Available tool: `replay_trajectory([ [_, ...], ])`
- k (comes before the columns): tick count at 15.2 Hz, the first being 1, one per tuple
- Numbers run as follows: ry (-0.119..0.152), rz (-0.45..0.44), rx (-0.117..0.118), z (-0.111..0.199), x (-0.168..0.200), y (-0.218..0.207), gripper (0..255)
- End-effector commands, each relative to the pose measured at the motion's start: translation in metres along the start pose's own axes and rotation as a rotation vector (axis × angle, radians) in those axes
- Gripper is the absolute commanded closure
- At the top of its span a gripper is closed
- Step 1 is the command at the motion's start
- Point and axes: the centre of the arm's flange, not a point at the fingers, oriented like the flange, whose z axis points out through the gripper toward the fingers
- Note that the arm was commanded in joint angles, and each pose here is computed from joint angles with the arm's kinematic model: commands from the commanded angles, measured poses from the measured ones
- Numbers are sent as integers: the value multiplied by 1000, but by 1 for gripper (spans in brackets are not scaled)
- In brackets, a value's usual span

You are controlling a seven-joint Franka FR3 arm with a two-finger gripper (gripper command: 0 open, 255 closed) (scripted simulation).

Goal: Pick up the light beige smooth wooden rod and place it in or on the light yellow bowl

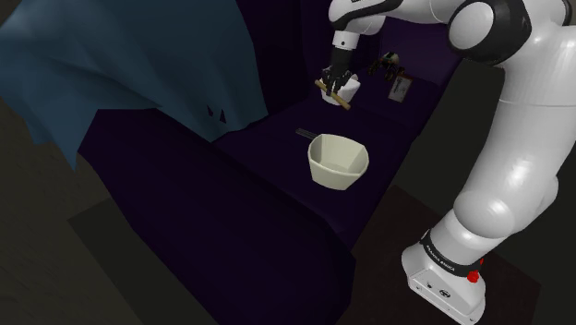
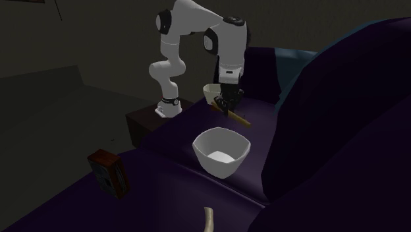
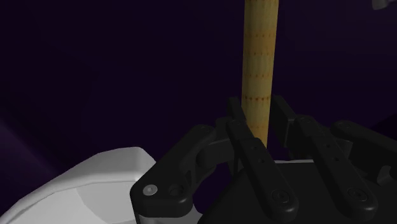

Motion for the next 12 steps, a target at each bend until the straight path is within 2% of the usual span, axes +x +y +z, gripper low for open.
replay_trajectory([
  [1, 0, 0, 0, -11, -1, -1, 255],
  [12, 0, 0, 0, -66, -8, -7, 255],
])
